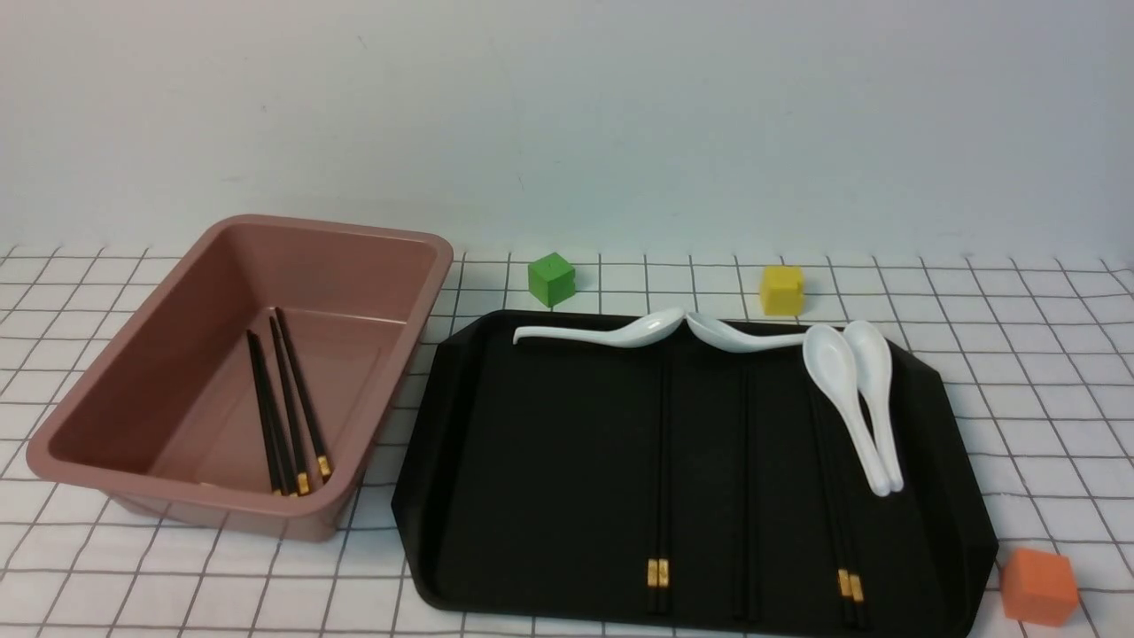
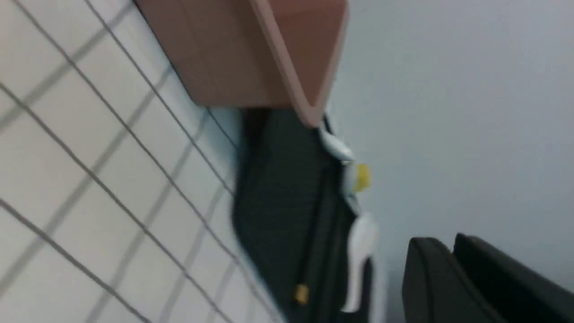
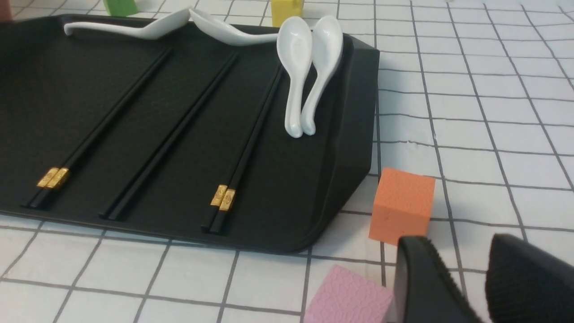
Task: On white black tablecloth take chopsticks from black tray and put them in box.
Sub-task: 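Reach over to the black tray and grasp a pair of chopsticks with the left gripper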
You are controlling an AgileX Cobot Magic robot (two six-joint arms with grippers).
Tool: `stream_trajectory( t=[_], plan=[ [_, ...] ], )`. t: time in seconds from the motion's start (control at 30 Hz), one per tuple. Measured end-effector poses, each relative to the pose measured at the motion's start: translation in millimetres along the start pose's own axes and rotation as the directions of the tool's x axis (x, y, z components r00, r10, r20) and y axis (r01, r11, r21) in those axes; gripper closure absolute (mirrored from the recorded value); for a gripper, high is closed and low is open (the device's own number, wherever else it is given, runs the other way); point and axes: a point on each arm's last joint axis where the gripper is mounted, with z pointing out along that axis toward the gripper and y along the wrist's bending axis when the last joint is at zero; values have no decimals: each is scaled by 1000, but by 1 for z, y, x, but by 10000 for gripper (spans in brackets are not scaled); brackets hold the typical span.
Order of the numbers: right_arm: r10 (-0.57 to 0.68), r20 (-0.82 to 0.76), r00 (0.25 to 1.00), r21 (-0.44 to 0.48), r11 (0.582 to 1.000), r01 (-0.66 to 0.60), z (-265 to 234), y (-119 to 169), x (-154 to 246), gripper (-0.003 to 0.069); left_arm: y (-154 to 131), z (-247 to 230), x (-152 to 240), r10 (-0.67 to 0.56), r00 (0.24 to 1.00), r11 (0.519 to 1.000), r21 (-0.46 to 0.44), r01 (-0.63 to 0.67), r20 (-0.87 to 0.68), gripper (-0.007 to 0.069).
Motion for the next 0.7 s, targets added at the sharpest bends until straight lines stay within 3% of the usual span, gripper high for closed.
stream_trajectory(
  t=[0.1, 0.17, 0.2, 0.27, 0.33, 0.4, 0.43, 0.47, 0.5, 0.53, 0.6, 0.7],
  plan=[
    [0, 0, 1000, 0, 1000, 0, 0, 0, 0, 419, -7, -1, -4, -113, 993, 992, 64, 111, 30, 543],
    [0, 0, 1000, 0, 1000, 0, 0, 0, 0, 419, -19, -4, -5, -90, 996, 991, 101, 86, 30, 543],
    [0, 0, 1000, 0, 1000, 0, 0, 0, 0, 419, -49, -12, -7, 25, 999, 986, 164, -30, 33, 557],
    [0, 0, 1000, 0, 1000, 0, 0, 0, 0, 419, -78, -18, -9, 123, 992, 973, 191, -127, 31, 584],
    [0, 0, 1000, 0, 1000, 0, 0, 0, 0, 419, -118, -16, -11, 268, 963, 956, 135, -262, -28, 634],
    [0, 0, 1000, 0, 1000, 0, 0, 0, 0, 419, -142, 0, -11, 396, 895, 916, 18, -401, -207, 638],
    [0, 0, 1000, 0, 1000, 0, 0, 0, 0, 419, -148, 13, -12, 420, 845, 882, -70, -465, -331, 638],
    [0, 0, 1000, 0, 1000, 0, 0, 0, 0, 419, -148, 32, -13, 390, 758, 809, -199, -553, -523, 638],
    [0, 0, 1000, 0, 1000, 0, 0, 0, 0, 419, -148, 32, -13, 390, 758, 809, -199, -553, -523, 638],
    [0, 0, 1000, 0, 1000, 0, 0, 0, 0, 419, -145, 58, -19, 318, 681, 722, -296, -625, -660, 638],
    [0, 0, 1000, 0, 1000, 0, 0, 0, 0, 419, -141, 83, -20, 284, 635, 674, -321, -665, -718, 638],
    [0, 0, 1000, 0, 1000, 0, 0, 0, 0, 419, -144, 106, -9, 286, 612, 680, -293, -672, -738, 638]
  ],
)
